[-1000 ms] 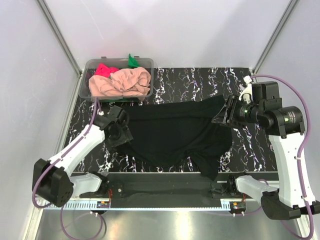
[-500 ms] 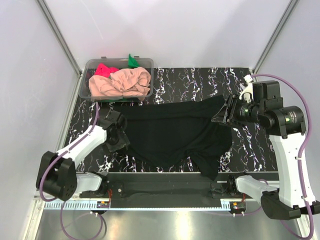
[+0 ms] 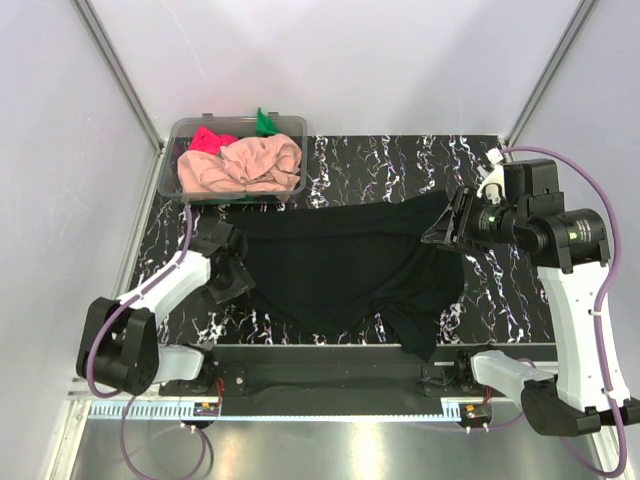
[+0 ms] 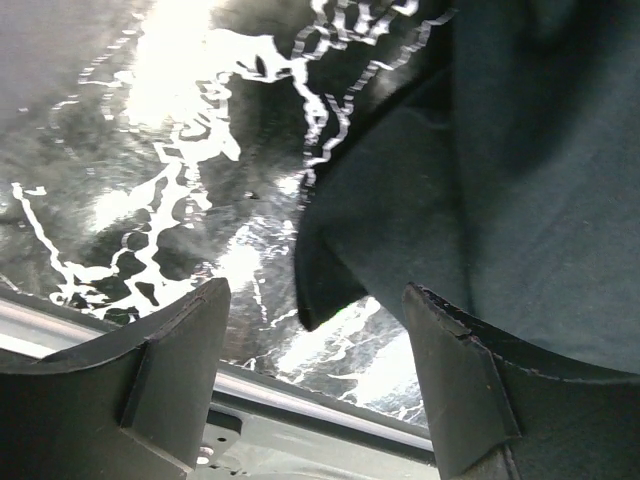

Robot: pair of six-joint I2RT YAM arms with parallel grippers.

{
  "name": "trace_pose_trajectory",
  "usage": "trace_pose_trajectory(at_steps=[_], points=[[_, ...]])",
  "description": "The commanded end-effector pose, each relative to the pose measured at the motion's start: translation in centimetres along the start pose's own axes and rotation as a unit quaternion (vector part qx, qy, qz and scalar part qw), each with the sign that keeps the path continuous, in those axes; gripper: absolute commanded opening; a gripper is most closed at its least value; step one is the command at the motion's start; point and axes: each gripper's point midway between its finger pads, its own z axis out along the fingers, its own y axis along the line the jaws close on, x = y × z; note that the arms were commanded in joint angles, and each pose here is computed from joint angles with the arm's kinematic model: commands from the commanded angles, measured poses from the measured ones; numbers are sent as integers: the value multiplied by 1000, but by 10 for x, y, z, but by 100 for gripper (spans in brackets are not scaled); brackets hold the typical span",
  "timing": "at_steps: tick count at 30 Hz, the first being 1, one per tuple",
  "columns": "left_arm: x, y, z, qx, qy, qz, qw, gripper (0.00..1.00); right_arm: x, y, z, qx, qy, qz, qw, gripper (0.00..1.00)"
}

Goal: Fold and stack the t-shirts
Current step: Fold the tshirt

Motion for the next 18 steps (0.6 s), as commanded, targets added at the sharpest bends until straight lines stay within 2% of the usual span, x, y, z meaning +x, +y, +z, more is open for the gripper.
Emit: trace_pose_trajectory(at_steps=[1,5,12,18], points=[[-6,7,-8,11,-20,-3,1000,74,55,-22,-17,57,113,35,991,50],[-4,17,-8,6,-25,-6,1000,74,57,-25,-14,59,115,32,991,50],[-7,10,3,9,-18,1,1000,72,57,-23,-16,54,112,33,992,50],[-11,3,14,9,-9,7,1000,61,55,-22,-15,54,112,35,992,50]])
